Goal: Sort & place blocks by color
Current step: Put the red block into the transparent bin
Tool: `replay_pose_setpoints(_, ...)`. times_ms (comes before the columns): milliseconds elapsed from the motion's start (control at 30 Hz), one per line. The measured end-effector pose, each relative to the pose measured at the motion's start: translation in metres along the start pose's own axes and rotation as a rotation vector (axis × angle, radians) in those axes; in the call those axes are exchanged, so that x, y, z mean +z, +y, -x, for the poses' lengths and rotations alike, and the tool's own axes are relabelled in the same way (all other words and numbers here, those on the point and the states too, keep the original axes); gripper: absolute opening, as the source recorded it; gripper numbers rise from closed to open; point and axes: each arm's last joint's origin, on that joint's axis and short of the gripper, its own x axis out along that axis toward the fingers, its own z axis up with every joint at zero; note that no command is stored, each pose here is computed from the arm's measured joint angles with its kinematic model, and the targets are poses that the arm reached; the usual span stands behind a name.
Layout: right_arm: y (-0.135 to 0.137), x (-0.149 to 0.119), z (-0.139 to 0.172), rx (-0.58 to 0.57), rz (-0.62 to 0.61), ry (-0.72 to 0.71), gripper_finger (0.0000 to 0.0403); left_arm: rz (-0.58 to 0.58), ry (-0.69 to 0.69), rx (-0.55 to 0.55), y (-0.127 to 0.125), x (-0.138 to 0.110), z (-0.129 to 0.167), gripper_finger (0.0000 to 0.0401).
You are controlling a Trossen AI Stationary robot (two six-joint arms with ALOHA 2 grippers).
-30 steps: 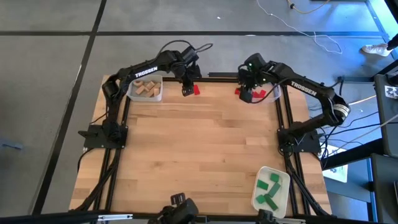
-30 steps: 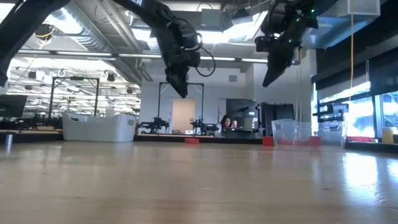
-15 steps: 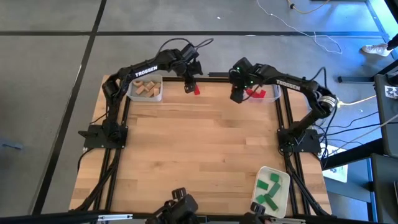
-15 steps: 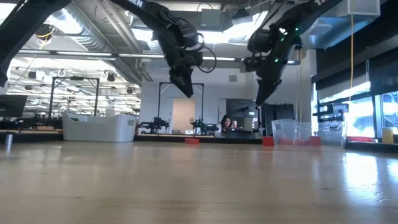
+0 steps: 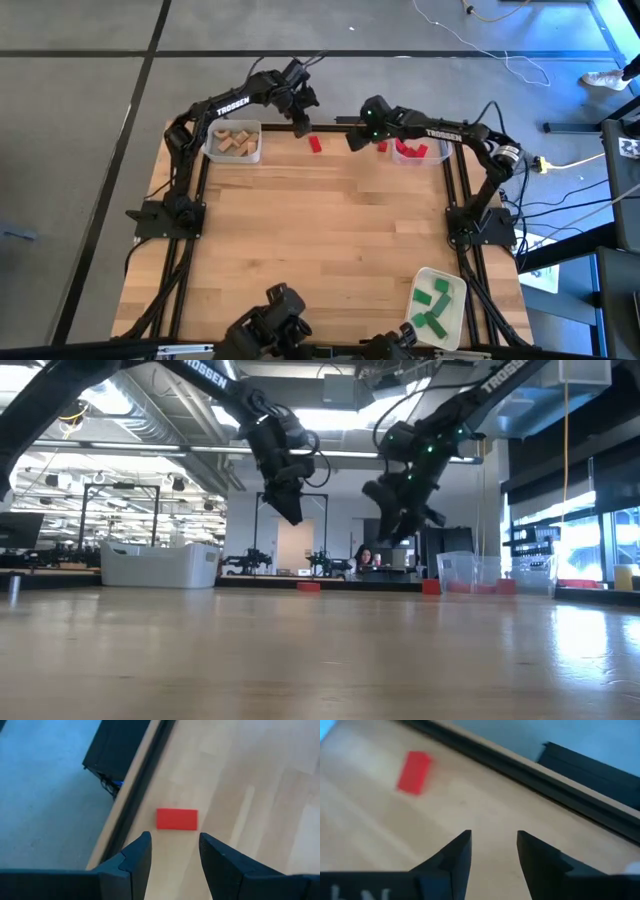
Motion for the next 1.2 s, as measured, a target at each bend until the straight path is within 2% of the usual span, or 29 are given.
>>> replay_pose_setpoints(200,0.0,-0.008,-0.02,-0.146,-0.116,-0.006,0.0158,-0.041,-0.021,0.002,0.007,0.0,0.001,0.0155)
replay_pose_setpoints(433,-0.002,-0.017,-0.038,-0.22,-0.214,0.024,0.0158,-0.064,-0.029,0.008,0.011,-0.001,0.002,0.0155)
replay_pose_setpoints(767,-0.004,-0.022,-0.037,-0.249,-0.235,0.071,0.0158,-0.113,-0.028,0.006,0.01,0.0,0.002,0.0155)
replay_pose_setpoints(967,-0.011,-0.037,-0.031,-0.37,-0.276,0.194,0.0158,-0.116,-0.028,0.004,0.01,0.0,0.002,0.0155)
replay_pose_setpoints(1200,-0.011,-0.034,-0.032,-0.373,-0.274,0.158,0.0158,-0.117,-0.028,0.004,0.01,0.0,0.002,0.0155)
